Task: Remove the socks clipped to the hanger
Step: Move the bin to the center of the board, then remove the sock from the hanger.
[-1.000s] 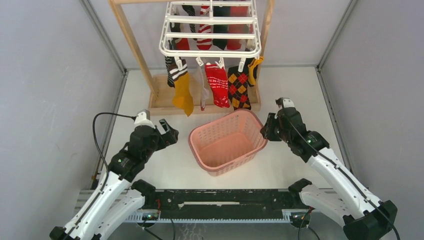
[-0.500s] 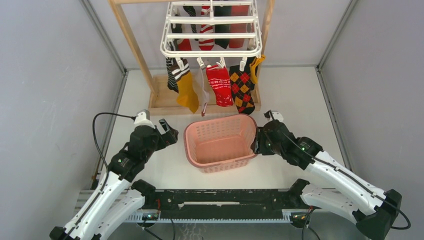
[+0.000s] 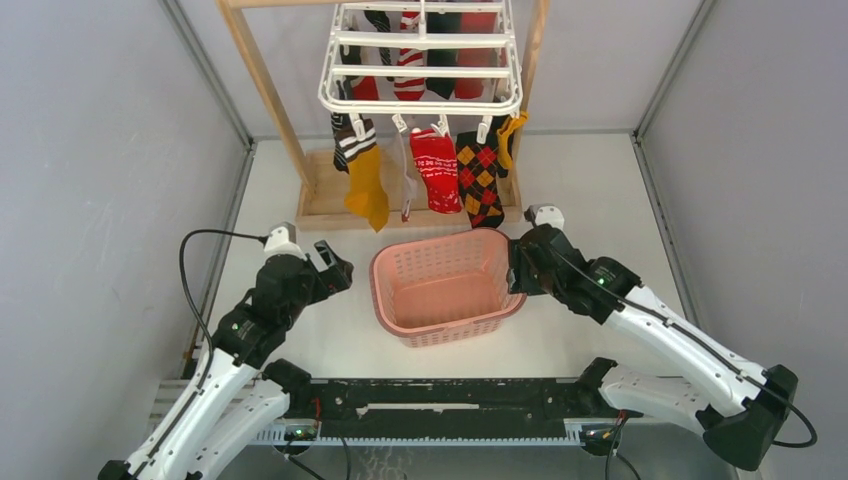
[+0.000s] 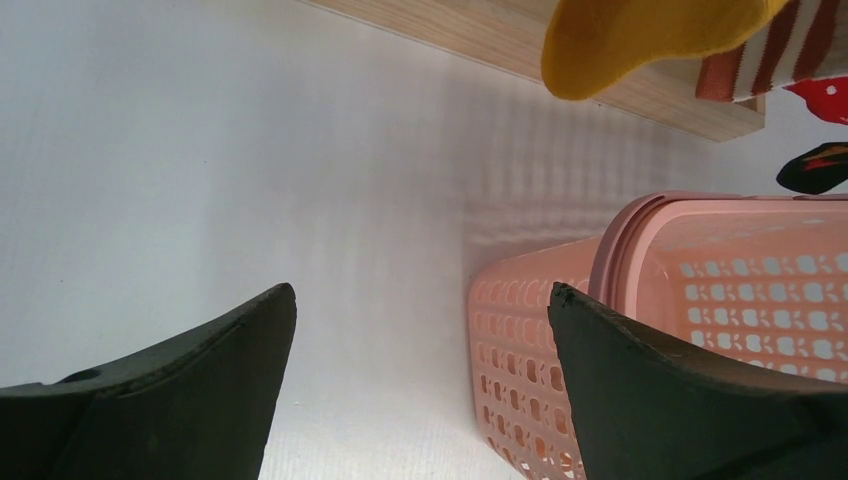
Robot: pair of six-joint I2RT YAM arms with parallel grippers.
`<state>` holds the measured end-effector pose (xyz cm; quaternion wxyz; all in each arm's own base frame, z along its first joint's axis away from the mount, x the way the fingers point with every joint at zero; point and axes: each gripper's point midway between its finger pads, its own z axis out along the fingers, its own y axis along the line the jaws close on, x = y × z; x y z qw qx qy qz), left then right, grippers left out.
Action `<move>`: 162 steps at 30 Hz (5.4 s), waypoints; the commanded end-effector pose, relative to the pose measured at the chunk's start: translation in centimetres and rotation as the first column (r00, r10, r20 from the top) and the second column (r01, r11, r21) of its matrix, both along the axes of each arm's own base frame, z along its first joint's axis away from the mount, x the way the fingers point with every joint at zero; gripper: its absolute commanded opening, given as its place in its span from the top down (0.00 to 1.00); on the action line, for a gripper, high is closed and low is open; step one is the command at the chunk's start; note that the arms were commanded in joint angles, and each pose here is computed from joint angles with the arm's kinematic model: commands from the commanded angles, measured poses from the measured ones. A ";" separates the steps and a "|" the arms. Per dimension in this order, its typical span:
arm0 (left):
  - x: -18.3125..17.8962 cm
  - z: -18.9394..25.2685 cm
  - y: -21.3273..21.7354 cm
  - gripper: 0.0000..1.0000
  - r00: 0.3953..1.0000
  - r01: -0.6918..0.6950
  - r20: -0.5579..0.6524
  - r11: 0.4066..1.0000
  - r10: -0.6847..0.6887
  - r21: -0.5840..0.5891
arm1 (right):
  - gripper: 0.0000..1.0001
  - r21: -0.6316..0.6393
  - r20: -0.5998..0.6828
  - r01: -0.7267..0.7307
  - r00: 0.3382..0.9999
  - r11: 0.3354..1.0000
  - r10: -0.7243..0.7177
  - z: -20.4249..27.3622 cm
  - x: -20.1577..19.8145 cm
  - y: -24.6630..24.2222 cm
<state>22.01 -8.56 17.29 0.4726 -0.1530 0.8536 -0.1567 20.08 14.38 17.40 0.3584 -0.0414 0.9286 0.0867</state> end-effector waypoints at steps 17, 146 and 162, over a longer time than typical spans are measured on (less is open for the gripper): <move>0.2 2.1 -0.1 0.00 0.999 0.008 0.051 1.000 -0.007 -0.009 | 0.66 0.164 -0.050 0.069 0.997 0.984 -0.062 -1.0 -1.4 2.3; -2.5 14.1 -16.1 0.00 0.737 0.633 0.424 0.757 -0.526 -0.163 | 0.84 0.544 0.384 -0.488 0.868 0.683 0.314 17.5 2.1 18.9; -0.1 15.3 -17.8 0.41 0.711 0.622 0.497 0.775 -0.498 -0.112 | 0.84 0.579 0.347 -0.491 0.871 0.651 0.348 17.3 1.5 20.1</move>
